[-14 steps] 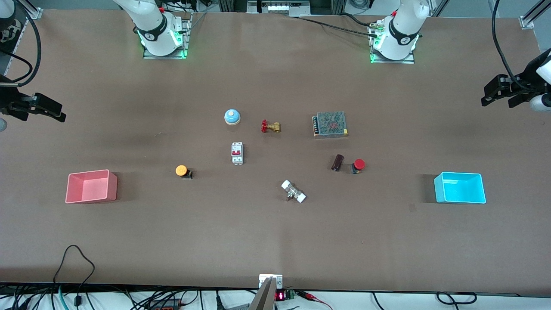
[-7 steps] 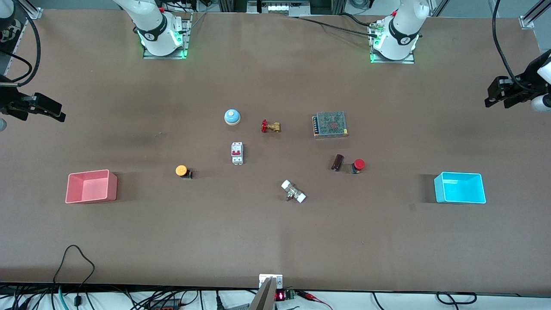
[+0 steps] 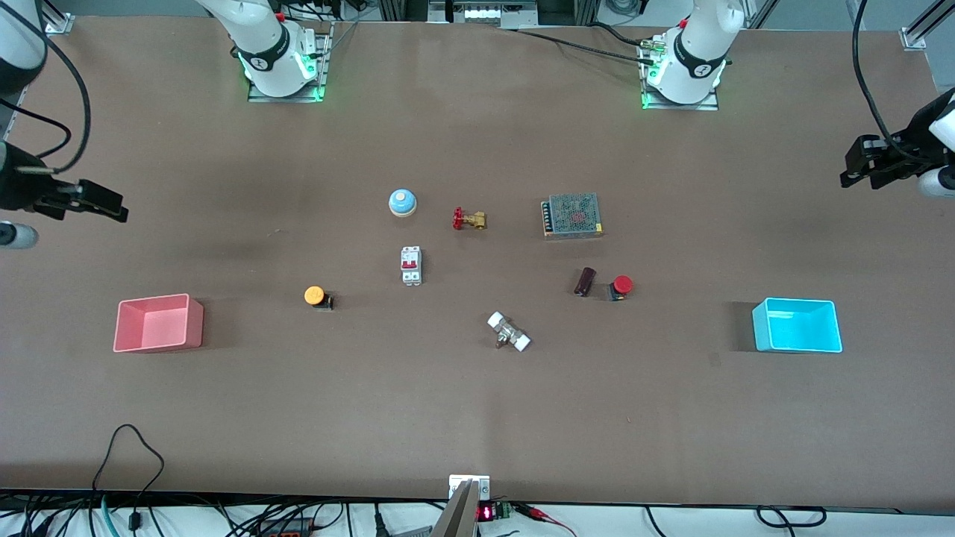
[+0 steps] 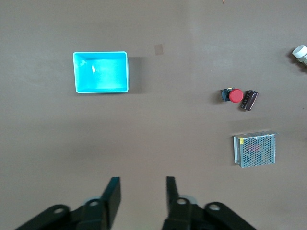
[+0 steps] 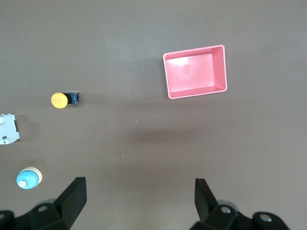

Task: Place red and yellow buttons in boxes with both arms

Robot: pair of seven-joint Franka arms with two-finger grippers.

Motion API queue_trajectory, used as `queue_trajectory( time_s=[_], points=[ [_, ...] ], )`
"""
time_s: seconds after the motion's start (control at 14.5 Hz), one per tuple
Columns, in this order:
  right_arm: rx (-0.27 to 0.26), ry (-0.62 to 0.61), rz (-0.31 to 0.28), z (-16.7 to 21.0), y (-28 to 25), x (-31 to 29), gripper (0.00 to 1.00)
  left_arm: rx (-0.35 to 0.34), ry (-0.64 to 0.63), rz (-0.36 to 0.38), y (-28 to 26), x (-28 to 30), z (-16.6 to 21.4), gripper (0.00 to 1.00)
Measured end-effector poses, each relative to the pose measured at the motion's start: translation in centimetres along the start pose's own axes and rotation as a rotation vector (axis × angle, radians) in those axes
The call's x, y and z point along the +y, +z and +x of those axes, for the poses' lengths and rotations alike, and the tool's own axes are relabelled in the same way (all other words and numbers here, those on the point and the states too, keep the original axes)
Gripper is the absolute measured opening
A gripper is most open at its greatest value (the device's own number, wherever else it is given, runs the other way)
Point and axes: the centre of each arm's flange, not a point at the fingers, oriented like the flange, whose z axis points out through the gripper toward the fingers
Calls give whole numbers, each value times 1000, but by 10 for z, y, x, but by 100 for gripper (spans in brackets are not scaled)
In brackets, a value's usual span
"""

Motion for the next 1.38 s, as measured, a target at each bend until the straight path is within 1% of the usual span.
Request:
queue_trajectory(
  time_s=[0.14,0.28,0.34,0.62,0.76,0.83,1.03,1.24,1.38],
  points=[
    [-14,-11,1,10,17,-8,100,-5,3,0,3,2,2,72],
    [-18,-37,6,24,39,-27,100,-16,13,1,8,7,5,92],
    [-23,-53,10,31,51,-39,100,-27,18,1,13,10,8,99],
    [-60,-128,6,47,98,-94,100,-116,65,4,63,37,33,100],
    [-51,-151,6,55,119,-116,100,-158,88,-2,91,57,46,100],
    [-46,-159,9,60,130,-124,100,-164,83,-16,101,66,51,100],
    [-38,-169,2,70,171,-162,100,-147,42,-58,124,86,67,100],
    [-28,-180,-13,74,216,-207,100,-141,-10,-51,159,131,84,100],
    [-32,-179,-21,75,240,-222,100,-142,-29,-54,191,162,93,100]
  ],
)
